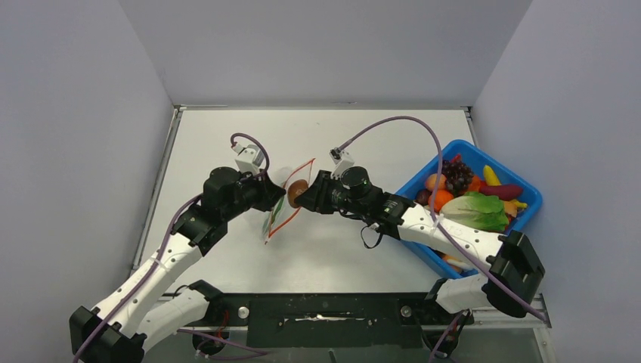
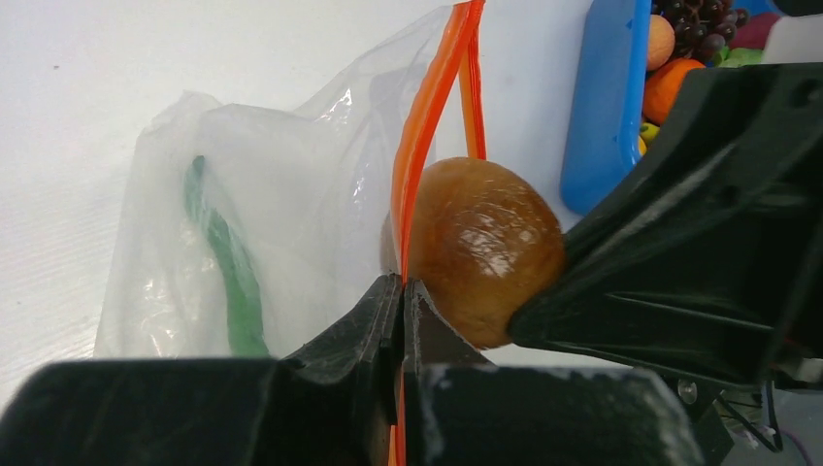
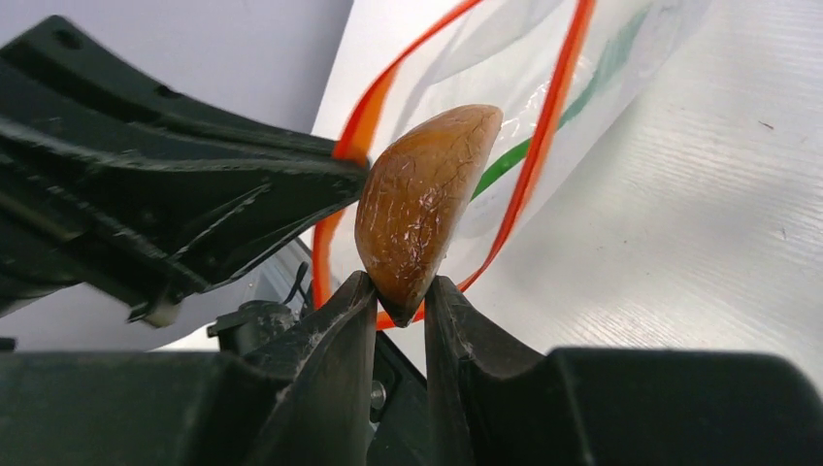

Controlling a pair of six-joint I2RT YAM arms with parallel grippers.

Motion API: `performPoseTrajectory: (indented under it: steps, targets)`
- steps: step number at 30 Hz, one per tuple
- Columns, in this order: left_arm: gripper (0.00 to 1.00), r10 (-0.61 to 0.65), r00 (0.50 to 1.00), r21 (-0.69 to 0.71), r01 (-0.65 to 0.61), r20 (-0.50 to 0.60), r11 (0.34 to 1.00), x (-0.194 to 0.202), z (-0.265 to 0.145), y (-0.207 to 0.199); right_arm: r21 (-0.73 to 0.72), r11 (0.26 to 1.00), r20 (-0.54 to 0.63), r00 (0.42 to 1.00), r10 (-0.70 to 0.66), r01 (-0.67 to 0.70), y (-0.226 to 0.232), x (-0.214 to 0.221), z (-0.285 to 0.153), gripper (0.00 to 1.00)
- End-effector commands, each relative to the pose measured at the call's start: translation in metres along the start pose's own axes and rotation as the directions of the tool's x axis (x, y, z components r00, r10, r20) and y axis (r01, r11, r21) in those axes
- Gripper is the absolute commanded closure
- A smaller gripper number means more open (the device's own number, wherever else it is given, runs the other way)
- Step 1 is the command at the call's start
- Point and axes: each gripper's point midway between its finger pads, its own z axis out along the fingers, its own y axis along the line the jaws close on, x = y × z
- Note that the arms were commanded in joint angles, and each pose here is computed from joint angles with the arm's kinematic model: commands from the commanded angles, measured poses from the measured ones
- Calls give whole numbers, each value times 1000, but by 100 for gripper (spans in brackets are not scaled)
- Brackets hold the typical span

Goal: Place the food in the zip-top bag and seal the zipper
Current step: Place the fake food in the zipper food storage bag.

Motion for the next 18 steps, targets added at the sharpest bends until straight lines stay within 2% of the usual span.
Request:
performPoseTrajectory:
  steps: [1, 9, 13, 18]
  targets:
    - [100, -14, 995, 67, 8, 94, 998, -26, -7, -16, -13, 1000, 57, 998, 15, -14, 10, -16, 8, 90]
    - [100, -44, 993, 91, 34, 108, 995, -30, -8, -22, 31, 999, 61, 998, -24, 22, 6, -26, 19, 84]
    - [100, -51, 993, 78, 43, 103, 996, -28, -6, -19, 10, 996, 45, 995, -87, 86, 13, -29, 16, 69]
    - [100, -43, 996, 34, 40, 80, 999, -27, -4, -11, 64, 989, 56, 989, -135, 131, 8, -36, 0, 54]
